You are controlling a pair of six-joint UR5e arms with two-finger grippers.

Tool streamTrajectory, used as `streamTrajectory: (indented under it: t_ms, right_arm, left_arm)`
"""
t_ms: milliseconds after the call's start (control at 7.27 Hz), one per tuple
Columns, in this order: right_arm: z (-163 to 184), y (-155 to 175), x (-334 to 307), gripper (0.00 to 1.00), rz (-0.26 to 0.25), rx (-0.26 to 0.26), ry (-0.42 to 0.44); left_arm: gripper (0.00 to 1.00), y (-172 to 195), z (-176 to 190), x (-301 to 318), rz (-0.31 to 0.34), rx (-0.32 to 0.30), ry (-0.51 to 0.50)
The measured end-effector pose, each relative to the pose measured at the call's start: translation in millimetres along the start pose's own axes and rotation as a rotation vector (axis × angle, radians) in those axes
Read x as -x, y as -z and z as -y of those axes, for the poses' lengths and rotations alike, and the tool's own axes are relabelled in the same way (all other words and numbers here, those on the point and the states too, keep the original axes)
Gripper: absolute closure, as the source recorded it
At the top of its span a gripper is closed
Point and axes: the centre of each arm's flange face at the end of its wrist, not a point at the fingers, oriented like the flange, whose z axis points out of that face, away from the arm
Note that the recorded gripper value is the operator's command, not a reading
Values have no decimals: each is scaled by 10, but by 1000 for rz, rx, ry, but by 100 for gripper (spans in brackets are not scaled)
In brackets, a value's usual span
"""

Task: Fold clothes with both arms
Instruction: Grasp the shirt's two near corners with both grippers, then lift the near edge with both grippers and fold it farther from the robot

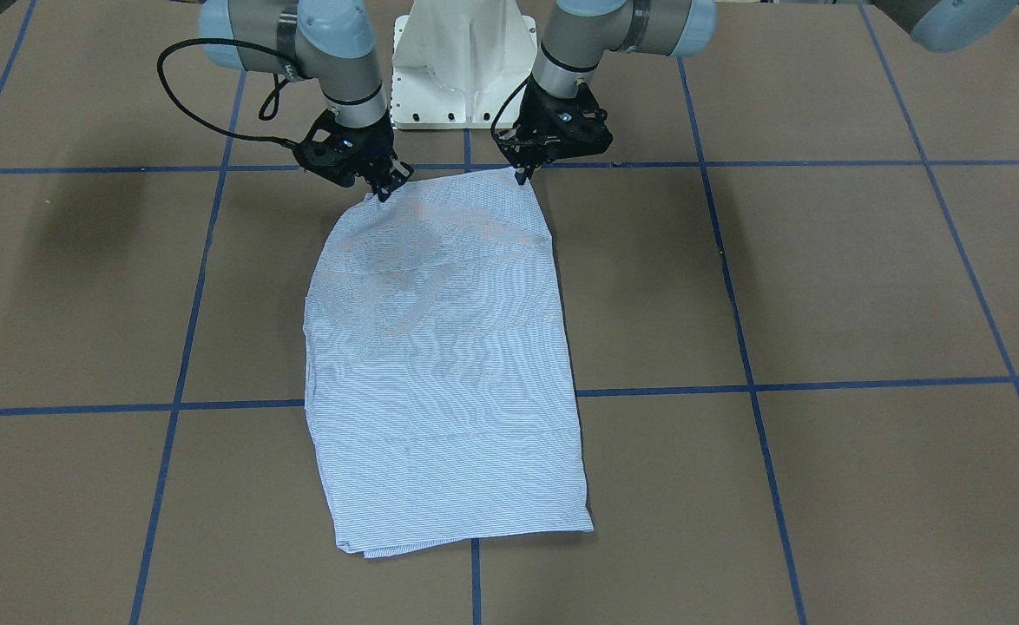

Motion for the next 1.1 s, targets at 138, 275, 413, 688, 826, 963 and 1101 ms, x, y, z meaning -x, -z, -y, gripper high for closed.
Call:
streamTrajectory:
  t_ms: [138,275,413,688,826,963,1101]
  right_arm:
    - [-7,182,-33,100,17,37,1]
    - [-32,378,-88,100,37,72,7]
    - [-84,577,-144,100,54,115,15]
    - [-248,993,-222,100,74,245,40]
    - [-320,1200,-258,100,79,322,54]
    - [-382,1392,-298,100,81,396,69]
    - [-429,1597,-341,100,86,466,83]
  left_arm:
    - [100,172,-36,1,21,0,-3]
    - [100,358,-84,10,43,6,-5]
    - [100,525,-157,26,63,25,-7]
    - [100,808,-417,70,87,89,-28]
    - [100,1015,-563,105,91,127,-42]
    - [100,1252,-703,150,90,178,-55]
    - [100,1483,-789,193,79,227,-63]
